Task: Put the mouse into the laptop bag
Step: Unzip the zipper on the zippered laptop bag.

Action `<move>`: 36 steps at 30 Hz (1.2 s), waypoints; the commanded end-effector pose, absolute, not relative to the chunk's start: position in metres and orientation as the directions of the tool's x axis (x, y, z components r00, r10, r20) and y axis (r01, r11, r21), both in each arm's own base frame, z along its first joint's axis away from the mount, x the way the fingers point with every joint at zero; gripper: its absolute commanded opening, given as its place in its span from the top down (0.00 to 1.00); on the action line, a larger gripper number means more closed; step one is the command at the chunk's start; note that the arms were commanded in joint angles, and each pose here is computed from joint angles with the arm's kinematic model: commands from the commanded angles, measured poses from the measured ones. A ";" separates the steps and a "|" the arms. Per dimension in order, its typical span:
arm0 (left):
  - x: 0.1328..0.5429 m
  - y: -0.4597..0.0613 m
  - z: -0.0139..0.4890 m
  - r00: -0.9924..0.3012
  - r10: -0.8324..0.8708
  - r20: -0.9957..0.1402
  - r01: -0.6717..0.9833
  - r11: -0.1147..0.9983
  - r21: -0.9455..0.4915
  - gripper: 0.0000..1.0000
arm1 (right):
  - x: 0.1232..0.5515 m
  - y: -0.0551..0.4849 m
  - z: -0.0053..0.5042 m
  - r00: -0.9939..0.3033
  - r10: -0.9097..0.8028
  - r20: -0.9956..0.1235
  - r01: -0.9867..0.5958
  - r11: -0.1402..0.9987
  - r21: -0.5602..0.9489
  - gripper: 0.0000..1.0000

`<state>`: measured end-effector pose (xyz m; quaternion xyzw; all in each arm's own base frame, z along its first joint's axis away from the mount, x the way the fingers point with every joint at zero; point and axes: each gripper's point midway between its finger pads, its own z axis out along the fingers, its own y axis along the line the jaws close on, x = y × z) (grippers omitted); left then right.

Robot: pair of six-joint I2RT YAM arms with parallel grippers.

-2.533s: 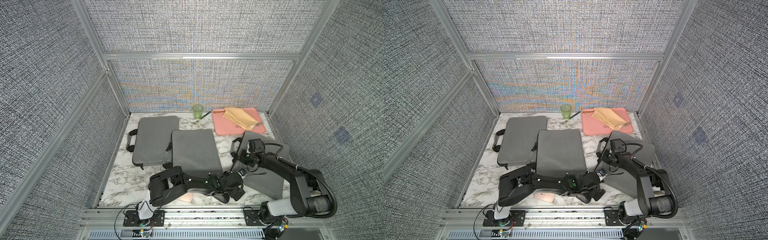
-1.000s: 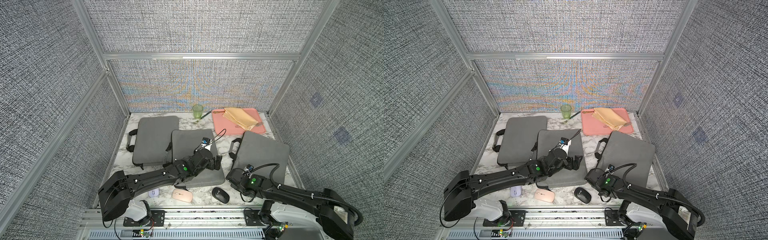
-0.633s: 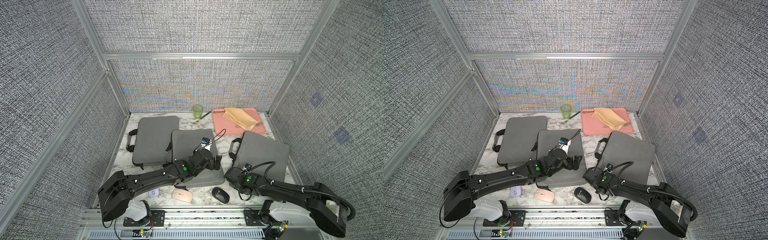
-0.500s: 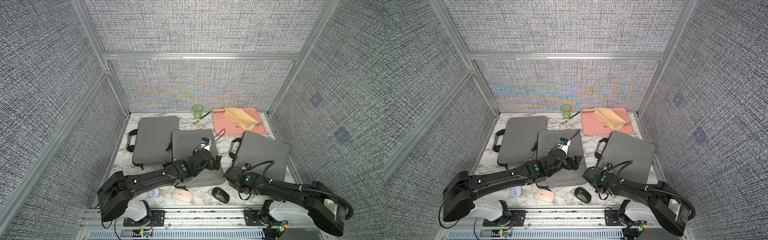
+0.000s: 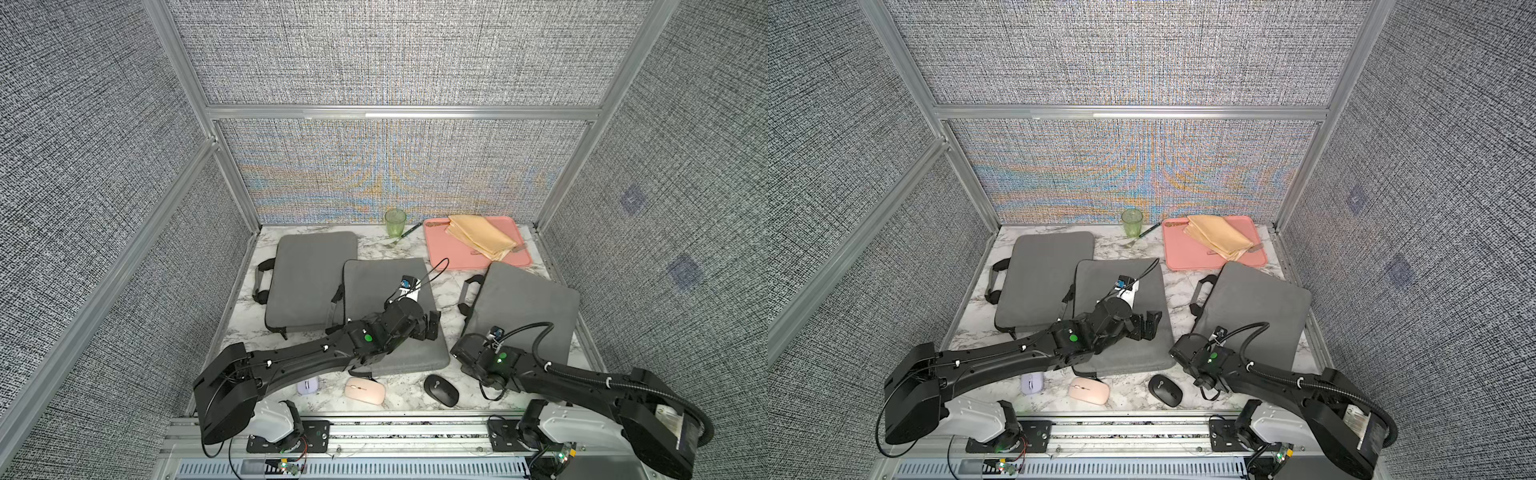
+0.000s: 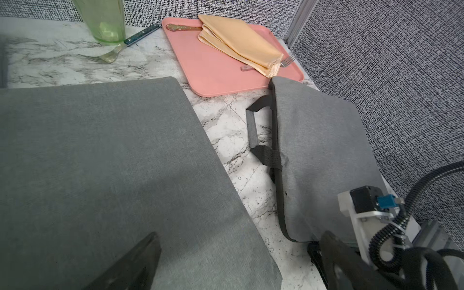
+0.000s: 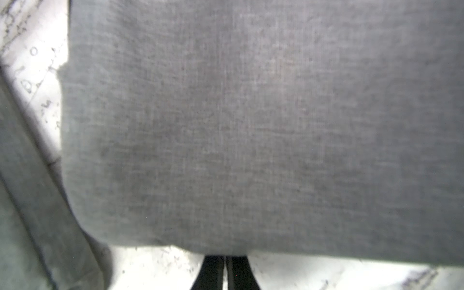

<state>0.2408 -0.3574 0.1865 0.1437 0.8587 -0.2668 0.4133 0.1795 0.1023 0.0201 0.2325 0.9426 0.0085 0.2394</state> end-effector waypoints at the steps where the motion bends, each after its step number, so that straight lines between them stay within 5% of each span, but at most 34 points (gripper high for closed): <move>1: 0.241 -0.363 0.187 -0.617 0.027 -0.786 0.477 0.807 -0.347 0.01 | 0.177 0.101 0.024 -0.785 0.424 -0.451 0.408 0.902 0.139 1.00; 14: 0.244 -0.457 0.137 -0.731 0.135 -0.669 0.543 0.709 -0.450 0.01 | 0.159 0.093 0.033 -0.774 0.441 -0.455 0.314 0.891 0.329 1.00; 31: 0.284 -0.544 0.044 -0.862 0.184 -0.473 0.474 0.624 -0.622 0.01 | 0.158 0.094 0.034 -0.788 0.424 -0.446 0.278 0.892 0.358 1.00; 34: 0.284 -0.548 0.042 -0.866 0.185 -0.465 0.474 0.601 -0.644 0.12 | 0.161 0.100 0.033 -0.791 0.426 -0.440 0.266 0.886 0.379 1.00; 36: 0.281 -0.553 0.046 -0.868 0.184 -0.461 0.475 0.573 -0.668 0.36 | 0.162 0.106 0.033 -0.798 0.421 -0.432 0.253 0.884 0.393 1.00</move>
